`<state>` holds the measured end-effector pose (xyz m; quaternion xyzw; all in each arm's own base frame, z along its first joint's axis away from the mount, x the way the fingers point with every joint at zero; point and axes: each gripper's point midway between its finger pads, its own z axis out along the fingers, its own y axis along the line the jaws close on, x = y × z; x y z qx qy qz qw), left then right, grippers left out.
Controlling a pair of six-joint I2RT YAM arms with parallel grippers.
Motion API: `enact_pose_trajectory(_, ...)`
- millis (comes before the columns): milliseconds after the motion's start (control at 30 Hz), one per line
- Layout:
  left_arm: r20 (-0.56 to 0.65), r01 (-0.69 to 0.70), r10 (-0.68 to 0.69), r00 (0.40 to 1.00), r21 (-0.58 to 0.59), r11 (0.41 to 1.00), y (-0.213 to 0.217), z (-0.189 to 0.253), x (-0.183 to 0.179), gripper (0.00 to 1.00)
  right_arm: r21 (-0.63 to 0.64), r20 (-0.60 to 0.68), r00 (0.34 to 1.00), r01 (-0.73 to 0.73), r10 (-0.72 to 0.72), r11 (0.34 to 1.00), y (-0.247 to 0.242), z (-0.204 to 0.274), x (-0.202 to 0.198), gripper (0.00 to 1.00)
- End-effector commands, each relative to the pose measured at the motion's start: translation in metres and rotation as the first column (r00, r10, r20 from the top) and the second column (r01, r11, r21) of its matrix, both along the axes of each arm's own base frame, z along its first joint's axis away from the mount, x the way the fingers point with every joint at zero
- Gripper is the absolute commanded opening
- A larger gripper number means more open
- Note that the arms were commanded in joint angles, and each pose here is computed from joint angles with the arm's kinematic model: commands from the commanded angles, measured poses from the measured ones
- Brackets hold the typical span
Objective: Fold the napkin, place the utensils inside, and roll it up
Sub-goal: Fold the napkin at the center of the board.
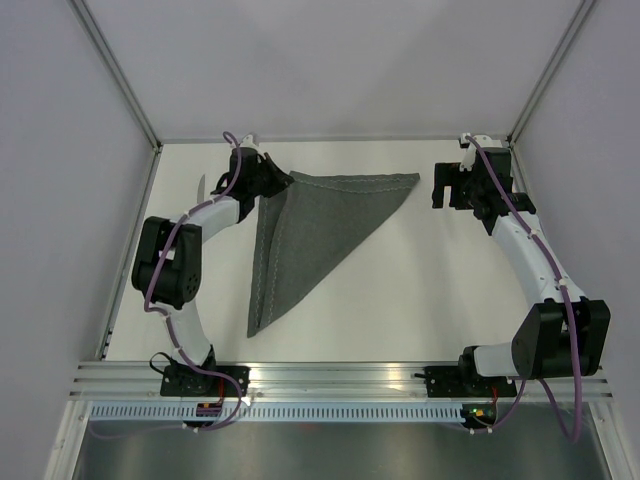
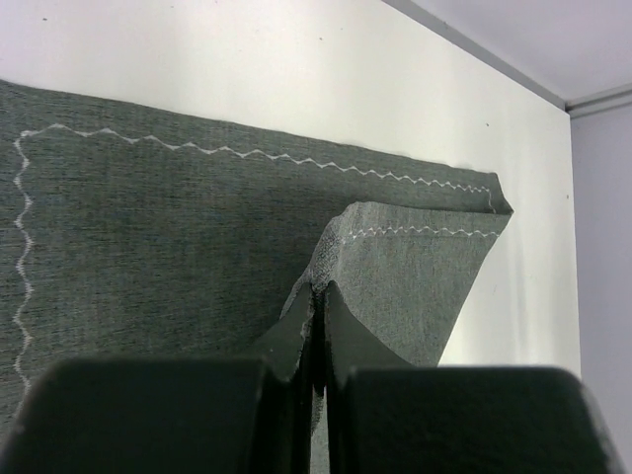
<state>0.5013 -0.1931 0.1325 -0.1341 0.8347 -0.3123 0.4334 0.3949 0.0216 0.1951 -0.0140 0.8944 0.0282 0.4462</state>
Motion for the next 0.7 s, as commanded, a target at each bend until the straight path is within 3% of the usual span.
enact_pose_trajectory(0,0.03,0.006,-0.006,1.0,-0.014,1.0,0.003,0.013,0.012,0.02,-0.005,-0.018,1.0,-0.007,0.007,1.0,0.002,-0.004,-0.002,0.98)
enact_pose_trajectory(667,0.0,-0.021,0.021,1.0,-0.004,1.0,0.031,0.003,0.031,0.02,-0.012,-0.021,1.0,-0.006,0.006,1.0,0.002,-0.006,-0.002,0.98)
